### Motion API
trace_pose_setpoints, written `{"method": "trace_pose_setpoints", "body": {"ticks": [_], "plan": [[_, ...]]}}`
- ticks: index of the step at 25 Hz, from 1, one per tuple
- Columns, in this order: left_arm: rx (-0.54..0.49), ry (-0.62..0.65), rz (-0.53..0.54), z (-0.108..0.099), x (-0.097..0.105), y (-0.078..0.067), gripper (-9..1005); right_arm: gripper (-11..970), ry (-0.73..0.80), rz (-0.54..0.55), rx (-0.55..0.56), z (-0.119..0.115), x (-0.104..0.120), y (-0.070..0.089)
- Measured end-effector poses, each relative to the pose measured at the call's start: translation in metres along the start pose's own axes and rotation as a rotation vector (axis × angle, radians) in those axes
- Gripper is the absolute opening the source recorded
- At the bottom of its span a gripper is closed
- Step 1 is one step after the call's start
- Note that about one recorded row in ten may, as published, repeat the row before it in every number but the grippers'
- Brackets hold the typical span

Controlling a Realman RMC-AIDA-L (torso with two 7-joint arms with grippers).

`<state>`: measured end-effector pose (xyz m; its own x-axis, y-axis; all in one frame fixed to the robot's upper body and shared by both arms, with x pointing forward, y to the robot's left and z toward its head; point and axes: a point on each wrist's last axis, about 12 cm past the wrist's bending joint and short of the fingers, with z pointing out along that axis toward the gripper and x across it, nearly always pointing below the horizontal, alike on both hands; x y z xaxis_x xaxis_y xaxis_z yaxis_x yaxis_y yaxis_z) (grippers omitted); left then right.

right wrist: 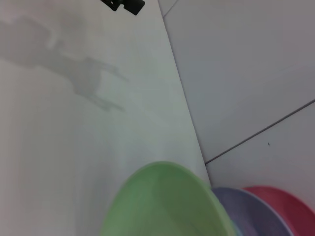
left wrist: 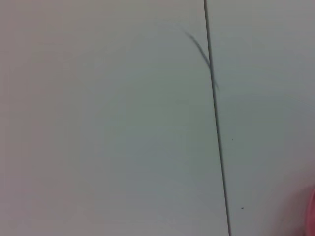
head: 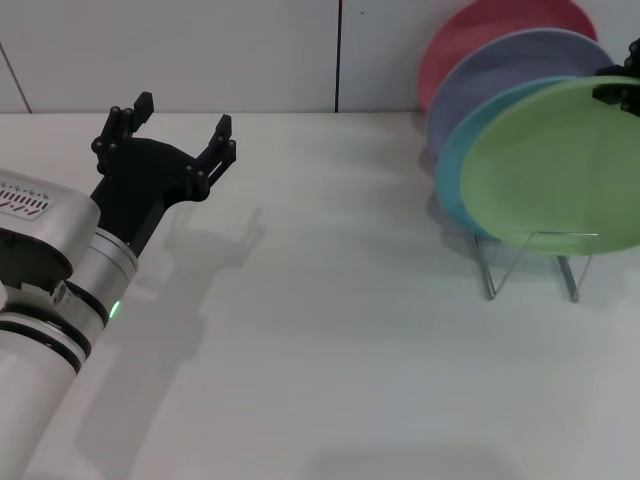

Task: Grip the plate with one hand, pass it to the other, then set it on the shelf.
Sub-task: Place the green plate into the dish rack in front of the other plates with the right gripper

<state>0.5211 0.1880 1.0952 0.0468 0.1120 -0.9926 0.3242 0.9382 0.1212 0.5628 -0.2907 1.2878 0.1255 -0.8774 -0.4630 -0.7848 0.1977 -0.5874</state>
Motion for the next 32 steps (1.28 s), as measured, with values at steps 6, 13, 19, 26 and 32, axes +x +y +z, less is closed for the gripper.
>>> {"method": "trace_pose_setpoints", "body": {"ticks": [6,13,19,26,32], "plan": [[0.002,-0.003,0.001,0.0,-0.001,0.0,868,65,0.008,0.013,-0.003,0.001,0.005,0.003],[0.003,-0.005,0.001,0.0,-0.002,0.0,868,66,0.014,0.027,0.023,0.003,0.01,0.002],[0.015,-0.013,0.002,0.002,-0.004,-0.004,868,80,0.02,0.043,0.03,0.01,0.015,0.002],[0.031,-0.022,0.009,0.007,-0.007,-0.006,868,160,0.026,0.046,0.019,0.014,0.015,0.003],[0.035,-0.022,0.012,0.011,-0.008,-0.006,868,330,0.033,0.07,0.012,0.007,0.015,0.004]]}}
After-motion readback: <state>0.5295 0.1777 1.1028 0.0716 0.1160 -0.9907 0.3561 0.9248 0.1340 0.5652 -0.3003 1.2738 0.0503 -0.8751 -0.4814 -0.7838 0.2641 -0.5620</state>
